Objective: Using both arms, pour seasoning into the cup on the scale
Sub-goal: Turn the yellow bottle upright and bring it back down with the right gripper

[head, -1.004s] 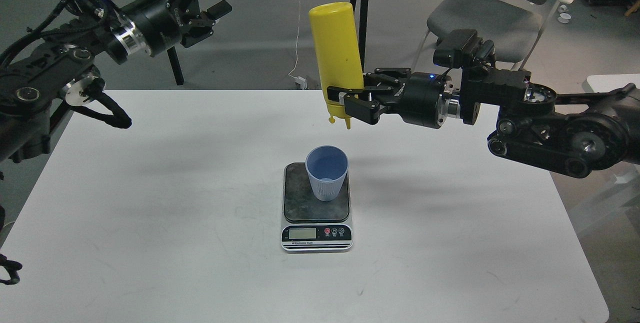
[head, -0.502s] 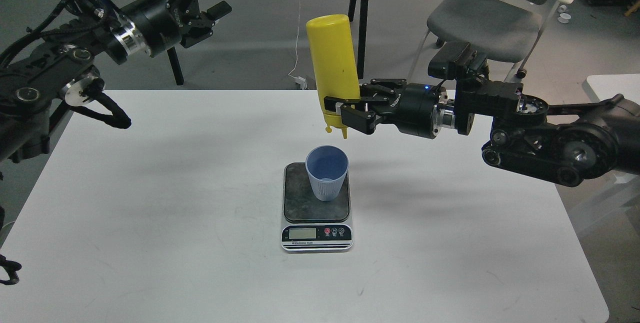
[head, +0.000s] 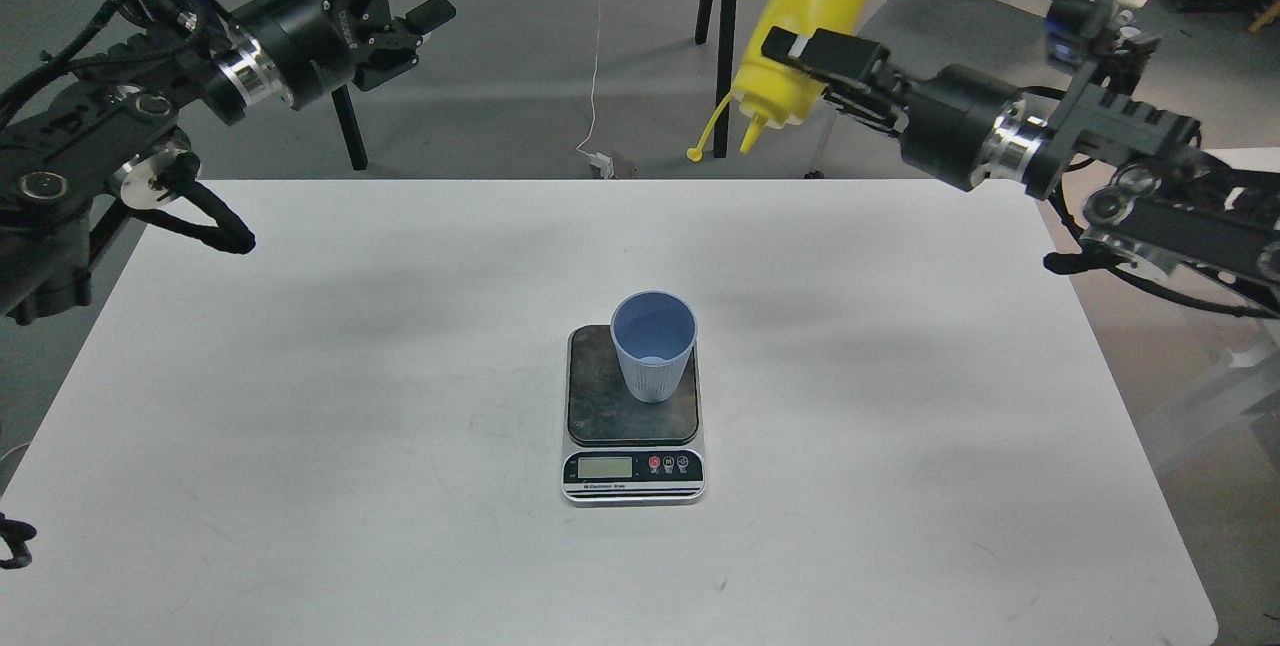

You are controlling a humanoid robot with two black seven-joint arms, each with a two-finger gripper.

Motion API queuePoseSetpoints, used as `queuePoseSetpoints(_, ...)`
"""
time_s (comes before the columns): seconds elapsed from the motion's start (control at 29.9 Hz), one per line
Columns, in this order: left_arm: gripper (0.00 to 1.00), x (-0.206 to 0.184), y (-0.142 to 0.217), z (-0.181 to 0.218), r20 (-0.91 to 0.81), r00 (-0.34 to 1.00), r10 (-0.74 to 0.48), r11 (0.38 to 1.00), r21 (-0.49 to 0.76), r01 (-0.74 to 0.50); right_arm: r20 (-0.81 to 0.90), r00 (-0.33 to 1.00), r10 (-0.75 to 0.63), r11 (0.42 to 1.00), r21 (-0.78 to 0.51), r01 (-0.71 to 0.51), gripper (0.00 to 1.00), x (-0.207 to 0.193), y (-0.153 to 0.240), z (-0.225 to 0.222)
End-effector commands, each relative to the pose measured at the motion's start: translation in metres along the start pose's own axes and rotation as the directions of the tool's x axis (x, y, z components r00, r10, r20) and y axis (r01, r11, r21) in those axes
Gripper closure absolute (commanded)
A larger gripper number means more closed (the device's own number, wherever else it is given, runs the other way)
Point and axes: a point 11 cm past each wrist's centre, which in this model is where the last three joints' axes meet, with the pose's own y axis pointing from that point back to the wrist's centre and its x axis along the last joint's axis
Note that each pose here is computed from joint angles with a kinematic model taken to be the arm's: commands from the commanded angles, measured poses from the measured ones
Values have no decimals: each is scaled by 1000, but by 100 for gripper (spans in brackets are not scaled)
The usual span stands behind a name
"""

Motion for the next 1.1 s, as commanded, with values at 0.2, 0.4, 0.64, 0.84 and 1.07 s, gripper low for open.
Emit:
queuePoseSetpoints(0.2,2,-7,-5,-3,-5,1000,-14,1000,0,14,922,253,292,840,-121,-529,60,28,121,115)
queuePoseSetpoints(0.4,2,-14,-10,-5,-14,1000,-28,1000,-2,28,966,48,254,846,-198,-495,60,-39,129,144)
queuePoseSetpoints(0.64,2,-10,-6,-6,0,1000,-24,1000,12,24,978,-64,197,875,-205,-439,60,-88,113,151)
queuePoseSetpoints(0.84,2,-11,-9,-3,4,1000,-31,1000,6,31,979,-96,178,883,-202,-423,60,-102,110,150)
queuePoseSetpoints(1.07,2,-11,-9,-2,6,999,-31,1000,5,31,966,-126,225,865,-258,-430,59,-110,128,167)
